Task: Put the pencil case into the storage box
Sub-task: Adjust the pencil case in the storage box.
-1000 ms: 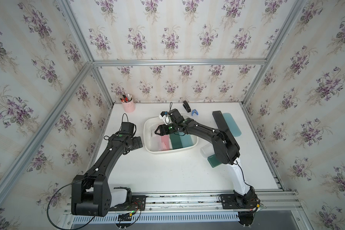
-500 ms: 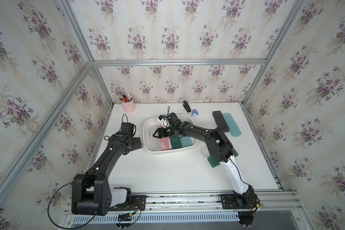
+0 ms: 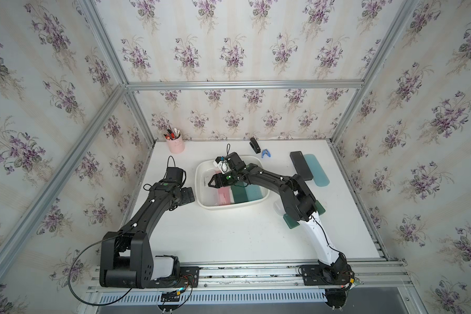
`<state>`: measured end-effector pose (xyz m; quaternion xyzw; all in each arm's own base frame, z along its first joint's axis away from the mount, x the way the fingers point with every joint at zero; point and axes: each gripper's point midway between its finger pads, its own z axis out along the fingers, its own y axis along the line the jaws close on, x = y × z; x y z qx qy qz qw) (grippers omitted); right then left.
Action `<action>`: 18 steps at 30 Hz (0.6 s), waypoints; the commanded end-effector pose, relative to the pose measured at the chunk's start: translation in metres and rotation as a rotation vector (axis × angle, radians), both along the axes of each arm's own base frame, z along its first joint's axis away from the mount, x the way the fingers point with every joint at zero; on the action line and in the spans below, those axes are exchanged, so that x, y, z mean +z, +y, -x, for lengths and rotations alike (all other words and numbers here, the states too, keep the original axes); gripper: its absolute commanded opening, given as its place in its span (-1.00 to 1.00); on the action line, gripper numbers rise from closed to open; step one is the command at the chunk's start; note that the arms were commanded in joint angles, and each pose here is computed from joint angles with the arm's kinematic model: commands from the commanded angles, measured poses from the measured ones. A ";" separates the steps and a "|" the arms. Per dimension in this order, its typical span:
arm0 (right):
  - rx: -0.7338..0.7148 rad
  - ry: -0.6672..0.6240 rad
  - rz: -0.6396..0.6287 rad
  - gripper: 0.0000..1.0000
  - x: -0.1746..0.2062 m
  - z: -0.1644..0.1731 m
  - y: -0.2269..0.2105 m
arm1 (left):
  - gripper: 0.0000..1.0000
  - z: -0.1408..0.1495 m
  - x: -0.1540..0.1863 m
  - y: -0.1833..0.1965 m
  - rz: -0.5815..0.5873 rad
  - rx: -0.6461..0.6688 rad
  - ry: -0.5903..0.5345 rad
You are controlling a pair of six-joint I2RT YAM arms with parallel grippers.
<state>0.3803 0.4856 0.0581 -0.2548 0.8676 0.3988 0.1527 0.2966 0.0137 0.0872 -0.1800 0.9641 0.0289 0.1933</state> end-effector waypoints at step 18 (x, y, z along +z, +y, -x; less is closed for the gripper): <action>0.143 0.054 -0.189 0.39 0.048 0.039 0.032 | 0.93 -0.035 -0.008 -0.033 0.176 -0.052 -0.070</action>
